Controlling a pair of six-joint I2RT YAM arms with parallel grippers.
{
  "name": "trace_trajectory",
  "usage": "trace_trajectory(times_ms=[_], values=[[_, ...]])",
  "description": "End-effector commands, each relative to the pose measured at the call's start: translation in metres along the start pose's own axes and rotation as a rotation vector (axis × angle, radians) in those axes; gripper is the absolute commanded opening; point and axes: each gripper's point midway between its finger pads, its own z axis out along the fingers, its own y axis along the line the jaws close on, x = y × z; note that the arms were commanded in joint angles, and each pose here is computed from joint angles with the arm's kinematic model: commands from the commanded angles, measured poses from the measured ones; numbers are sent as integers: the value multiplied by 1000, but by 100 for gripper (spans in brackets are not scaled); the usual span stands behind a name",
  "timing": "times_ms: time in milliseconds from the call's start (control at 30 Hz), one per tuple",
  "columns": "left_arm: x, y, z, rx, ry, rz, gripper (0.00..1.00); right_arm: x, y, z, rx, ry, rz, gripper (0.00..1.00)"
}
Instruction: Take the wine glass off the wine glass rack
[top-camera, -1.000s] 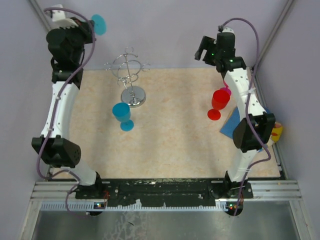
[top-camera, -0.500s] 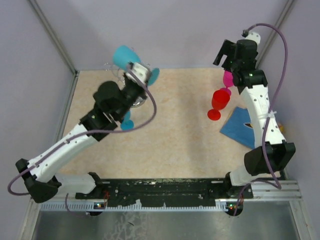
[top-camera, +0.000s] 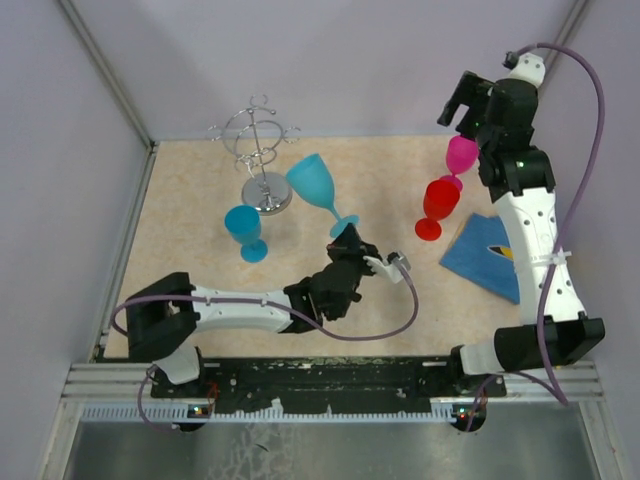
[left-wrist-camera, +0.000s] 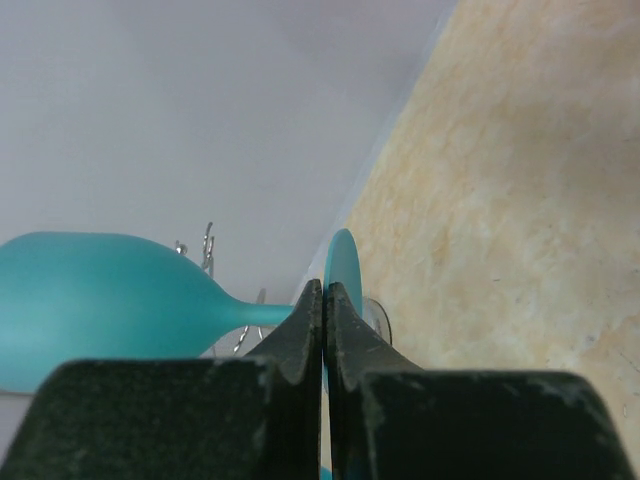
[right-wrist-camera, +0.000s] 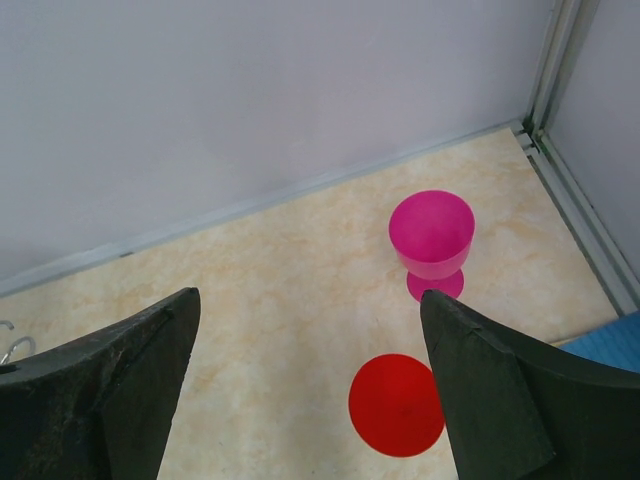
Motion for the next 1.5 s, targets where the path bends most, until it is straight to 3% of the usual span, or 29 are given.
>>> trace_trajectory(times_ms=[0,133,700,1000,1300,1467], values=[[-5,39,7,-206,-3,-32,0,-28,0,-22,-18,-88,0,92],[9,8,20,-168,9,86,0,-26,1,-23,-31,-85,-1,92],[63,-94,23,111,113,110,0,-16,7,-23,-88,-82,13,92],[83,-125,29,99,160,149,0,-18,5,-27,-90,-99,10,92],[94,-129,38,-26,175,222,0,-17,5,-28,-100,-101,10,92],[96,-142,39,20,183,214,0,-18,4,-29,-102,-105,12,92]])
